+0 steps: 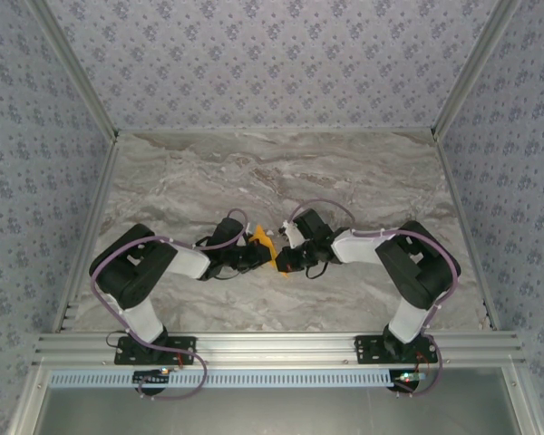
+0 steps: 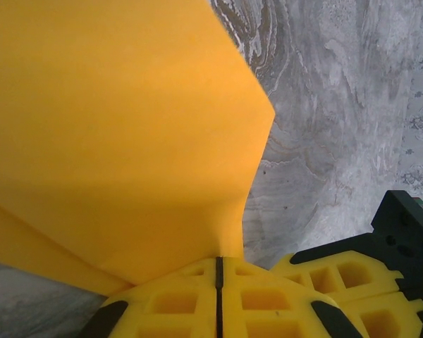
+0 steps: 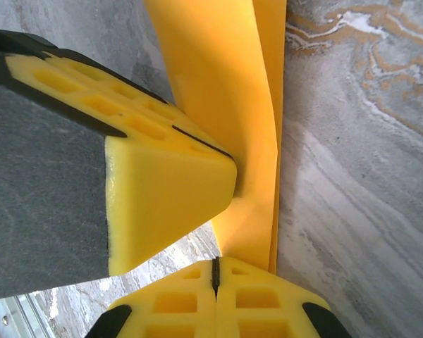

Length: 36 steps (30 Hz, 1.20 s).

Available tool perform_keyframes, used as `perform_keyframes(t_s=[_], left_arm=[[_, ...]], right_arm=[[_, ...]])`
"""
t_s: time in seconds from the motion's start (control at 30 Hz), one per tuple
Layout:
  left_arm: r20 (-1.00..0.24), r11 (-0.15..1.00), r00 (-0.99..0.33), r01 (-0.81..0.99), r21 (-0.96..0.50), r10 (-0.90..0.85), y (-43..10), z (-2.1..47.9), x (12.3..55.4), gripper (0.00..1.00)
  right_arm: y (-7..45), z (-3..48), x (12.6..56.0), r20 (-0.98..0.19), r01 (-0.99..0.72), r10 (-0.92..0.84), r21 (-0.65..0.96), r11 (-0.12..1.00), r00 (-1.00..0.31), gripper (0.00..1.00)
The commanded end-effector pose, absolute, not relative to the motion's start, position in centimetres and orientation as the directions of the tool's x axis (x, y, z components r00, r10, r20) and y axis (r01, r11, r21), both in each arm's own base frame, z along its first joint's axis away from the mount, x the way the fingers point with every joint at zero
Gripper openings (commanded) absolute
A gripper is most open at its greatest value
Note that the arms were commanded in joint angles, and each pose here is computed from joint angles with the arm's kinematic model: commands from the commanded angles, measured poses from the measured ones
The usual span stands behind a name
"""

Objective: Fold a paper plane with a square sheet of paper (pick it up from the middle)
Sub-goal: Fold the wing for the fifth time at the center of the table.

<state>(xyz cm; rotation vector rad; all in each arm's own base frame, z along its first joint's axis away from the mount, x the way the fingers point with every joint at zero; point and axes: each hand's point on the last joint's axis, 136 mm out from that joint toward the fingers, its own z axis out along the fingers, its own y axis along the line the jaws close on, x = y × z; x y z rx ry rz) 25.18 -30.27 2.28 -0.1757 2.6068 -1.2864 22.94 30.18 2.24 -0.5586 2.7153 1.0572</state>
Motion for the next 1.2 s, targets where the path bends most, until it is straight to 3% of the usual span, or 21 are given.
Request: perform_keyframes(t_s=[0.0,0.47,0.8,1.17], left_arm=[[-0.148,0.693,-0.963,-0.050,-0.720,-0.224,-28.8,0.0,25.0,0.08],[-0.096,0.797,-0.969,-0.130,-0.590,-0.229,-26.6,-2.5,24.1,0.00],[-0.086,0.803,-0.970,-0.136,-0.580,-0.226,-26.6,-2.9,24.0,0.00],[-0.082,0.804,-0.972,-0.134,-0.579,-0.221,-26.7,-2.9,24.0,0.00]], right_arm=[[29.2,0.6,22.0,-0.219,-0.364,-0.292,0.590,0.720,-0.931,0.00],[27.8,1.5,20.6,-0.211,-0.386,-0.325,0.584,0.714,-0.922,0.00],[25.5,-0.5,19.3,-0.135,-0.353,-0.335,0.535,0.768,-0.933,0.00],[26.0,1.4,19.6,-0.179,-0.377,-0.335,0.547,0.747,-0.925,0.00]])
